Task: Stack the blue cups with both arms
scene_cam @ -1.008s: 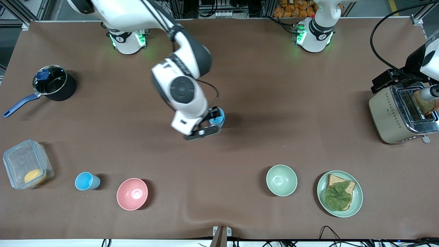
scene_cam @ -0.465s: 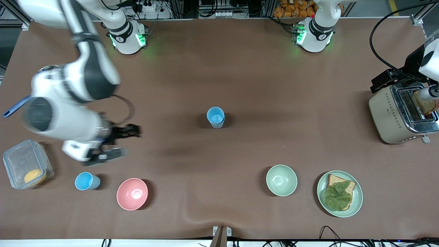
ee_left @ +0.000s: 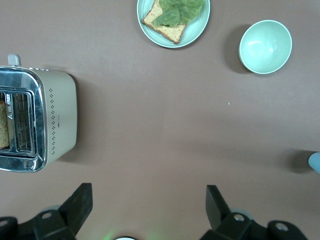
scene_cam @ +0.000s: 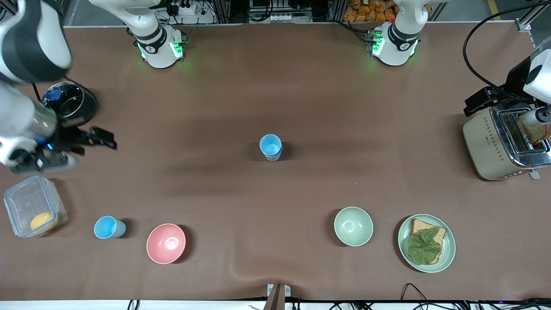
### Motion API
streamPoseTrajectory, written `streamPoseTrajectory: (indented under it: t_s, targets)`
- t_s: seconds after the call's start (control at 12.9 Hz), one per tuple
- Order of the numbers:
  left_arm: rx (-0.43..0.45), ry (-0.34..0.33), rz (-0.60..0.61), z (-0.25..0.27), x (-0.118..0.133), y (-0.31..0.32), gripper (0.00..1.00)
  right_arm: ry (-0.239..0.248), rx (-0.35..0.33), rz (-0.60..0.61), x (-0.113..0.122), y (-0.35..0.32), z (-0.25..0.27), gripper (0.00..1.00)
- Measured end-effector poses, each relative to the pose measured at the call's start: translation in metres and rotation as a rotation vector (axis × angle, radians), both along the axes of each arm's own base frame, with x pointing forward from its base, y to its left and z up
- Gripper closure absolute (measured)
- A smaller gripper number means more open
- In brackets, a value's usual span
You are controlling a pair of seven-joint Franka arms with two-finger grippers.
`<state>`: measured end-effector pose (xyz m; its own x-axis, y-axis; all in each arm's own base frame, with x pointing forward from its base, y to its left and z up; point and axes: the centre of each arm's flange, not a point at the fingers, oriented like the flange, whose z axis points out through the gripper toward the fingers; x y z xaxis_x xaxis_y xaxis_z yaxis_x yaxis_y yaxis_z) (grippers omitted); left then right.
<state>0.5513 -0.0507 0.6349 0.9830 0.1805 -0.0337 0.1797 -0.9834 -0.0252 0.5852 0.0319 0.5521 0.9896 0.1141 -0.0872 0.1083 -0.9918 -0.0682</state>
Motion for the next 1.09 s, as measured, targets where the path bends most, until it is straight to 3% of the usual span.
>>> streamPoseTrajectory:
  t_s: [0.31, 1.09]
  targets:
    - [0.003, -0.004, -0.019, 0.004, -0.002, 0.0, 0.0, 0.01, -0.058, -0.025, -0.04, -0.006, 0.041, 0.0]
    - [0.007, -0.019, -0.034, 0.011, -0.006, -0.001, 0.0, 0.009, -0.058, -0.049, -0.047, -0.055, 0.049, 0.0]
